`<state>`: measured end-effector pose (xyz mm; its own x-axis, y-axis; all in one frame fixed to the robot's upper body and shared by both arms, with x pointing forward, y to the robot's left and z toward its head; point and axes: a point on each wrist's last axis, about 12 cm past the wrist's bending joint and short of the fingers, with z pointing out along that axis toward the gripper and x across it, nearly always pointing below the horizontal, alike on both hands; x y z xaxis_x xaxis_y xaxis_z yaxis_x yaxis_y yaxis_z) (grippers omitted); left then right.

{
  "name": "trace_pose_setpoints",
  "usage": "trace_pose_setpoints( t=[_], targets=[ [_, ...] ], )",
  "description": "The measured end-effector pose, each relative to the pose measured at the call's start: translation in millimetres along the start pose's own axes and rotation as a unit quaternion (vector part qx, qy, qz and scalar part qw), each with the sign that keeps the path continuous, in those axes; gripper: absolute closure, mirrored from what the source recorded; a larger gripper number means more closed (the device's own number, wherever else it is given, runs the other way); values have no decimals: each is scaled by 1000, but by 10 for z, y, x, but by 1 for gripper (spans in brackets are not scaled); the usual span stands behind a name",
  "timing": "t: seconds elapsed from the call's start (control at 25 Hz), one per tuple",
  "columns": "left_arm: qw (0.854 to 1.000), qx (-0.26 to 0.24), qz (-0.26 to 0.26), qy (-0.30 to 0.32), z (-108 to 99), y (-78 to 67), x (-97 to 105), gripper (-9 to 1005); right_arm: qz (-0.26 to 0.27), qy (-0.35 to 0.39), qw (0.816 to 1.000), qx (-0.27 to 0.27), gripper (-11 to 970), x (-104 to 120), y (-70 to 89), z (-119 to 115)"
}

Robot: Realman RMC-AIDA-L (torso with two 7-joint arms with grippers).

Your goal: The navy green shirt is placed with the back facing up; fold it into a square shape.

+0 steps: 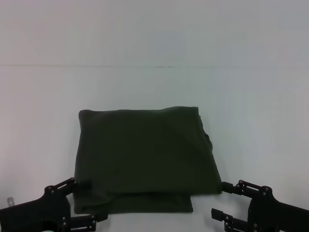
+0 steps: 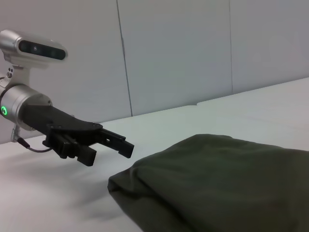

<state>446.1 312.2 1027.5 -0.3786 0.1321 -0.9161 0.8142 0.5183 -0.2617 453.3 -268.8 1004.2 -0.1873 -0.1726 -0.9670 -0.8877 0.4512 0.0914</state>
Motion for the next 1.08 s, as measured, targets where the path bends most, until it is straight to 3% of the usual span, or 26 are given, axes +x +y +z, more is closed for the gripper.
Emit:
trace_pose_setpoints(
  t=[1.08],
  targets=[
    [1000,-1,0,-27,-37,-50,4,49,6,-8,1000,2,246,-4,13,-3]
  ],
)
